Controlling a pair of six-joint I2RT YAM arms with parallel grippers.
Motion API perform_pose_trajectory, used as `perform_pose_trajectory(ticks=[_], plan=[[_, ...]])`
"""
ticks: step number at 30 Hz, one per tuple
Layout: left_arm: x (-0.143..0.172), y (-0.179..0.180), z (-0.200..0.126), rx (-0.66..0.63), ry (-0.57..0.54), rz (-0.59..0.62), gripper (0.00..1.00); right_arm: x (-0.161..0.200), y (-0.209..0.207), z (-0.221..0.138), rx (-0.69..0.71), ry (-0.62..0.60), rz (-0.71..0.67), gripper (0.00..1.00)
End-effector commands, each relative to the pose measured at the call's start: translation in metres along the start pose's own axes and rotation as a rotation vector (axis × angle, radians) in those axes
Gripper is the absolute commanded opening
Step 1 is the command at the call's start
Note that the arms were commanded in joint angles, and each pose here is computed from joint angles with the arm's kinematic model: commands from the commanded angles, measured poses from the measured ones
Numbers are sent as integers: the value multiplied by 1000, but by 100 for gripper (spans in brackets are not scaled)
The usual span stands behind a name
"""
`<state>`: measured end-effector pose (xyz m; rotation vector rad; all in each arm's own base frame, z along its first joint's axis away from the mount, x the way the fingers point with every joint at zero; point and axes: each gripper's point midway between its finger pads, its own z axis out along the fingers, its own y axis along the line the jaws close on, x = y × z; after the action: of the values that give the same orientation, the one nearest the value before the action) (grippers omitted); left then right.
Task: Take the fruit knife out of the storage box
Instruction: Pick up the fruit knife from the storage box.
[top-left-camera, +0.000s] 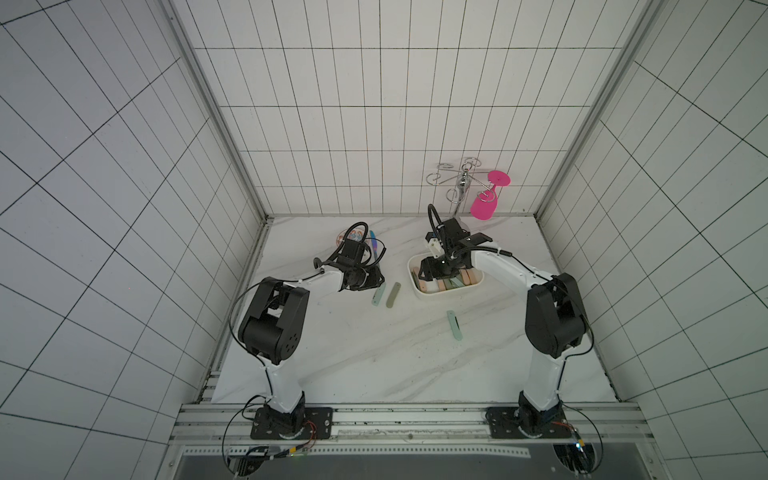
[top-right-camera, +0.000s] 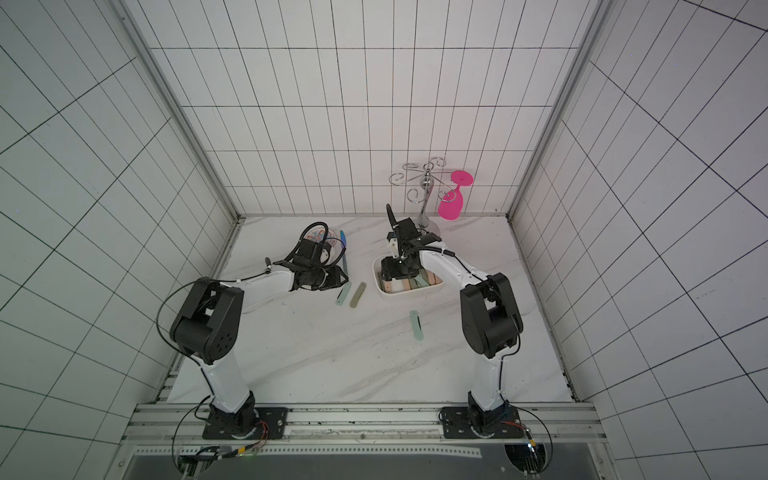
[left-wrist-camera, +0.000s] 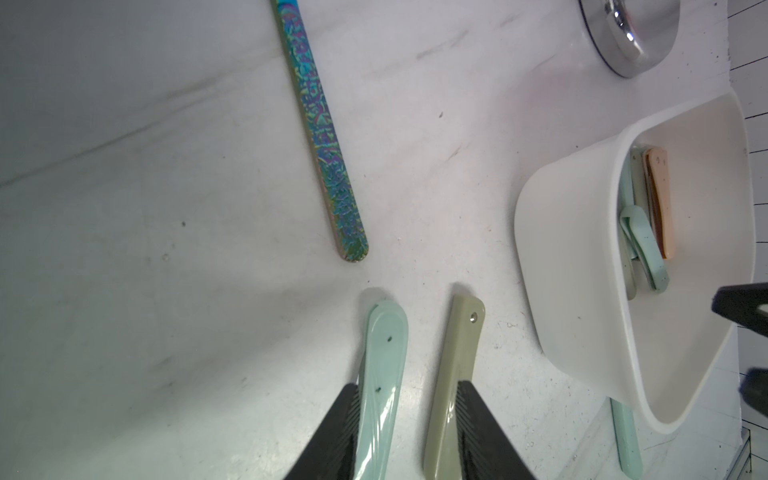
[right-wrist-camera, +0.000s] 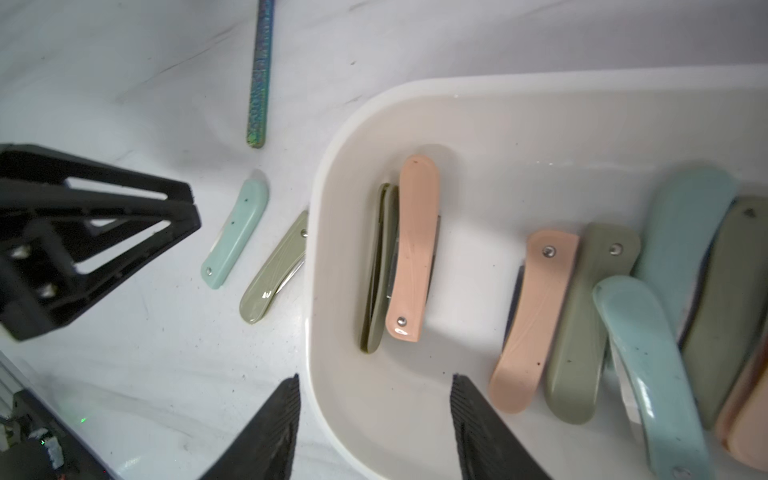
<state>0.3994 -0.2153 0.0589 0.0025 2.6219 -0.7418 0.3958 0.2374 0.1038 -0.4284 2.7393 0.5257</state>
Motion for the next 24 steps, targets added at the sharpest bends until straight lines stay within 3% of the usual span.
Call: perform_pose_trajectory(ticks=[1,24], plan=[[7,7,5,-10,4,-21,42,-12,-15,2,55,-4,17,56],[61,17,31,-53,100,-78,42,-9,-26,42,47,67,28,60]])
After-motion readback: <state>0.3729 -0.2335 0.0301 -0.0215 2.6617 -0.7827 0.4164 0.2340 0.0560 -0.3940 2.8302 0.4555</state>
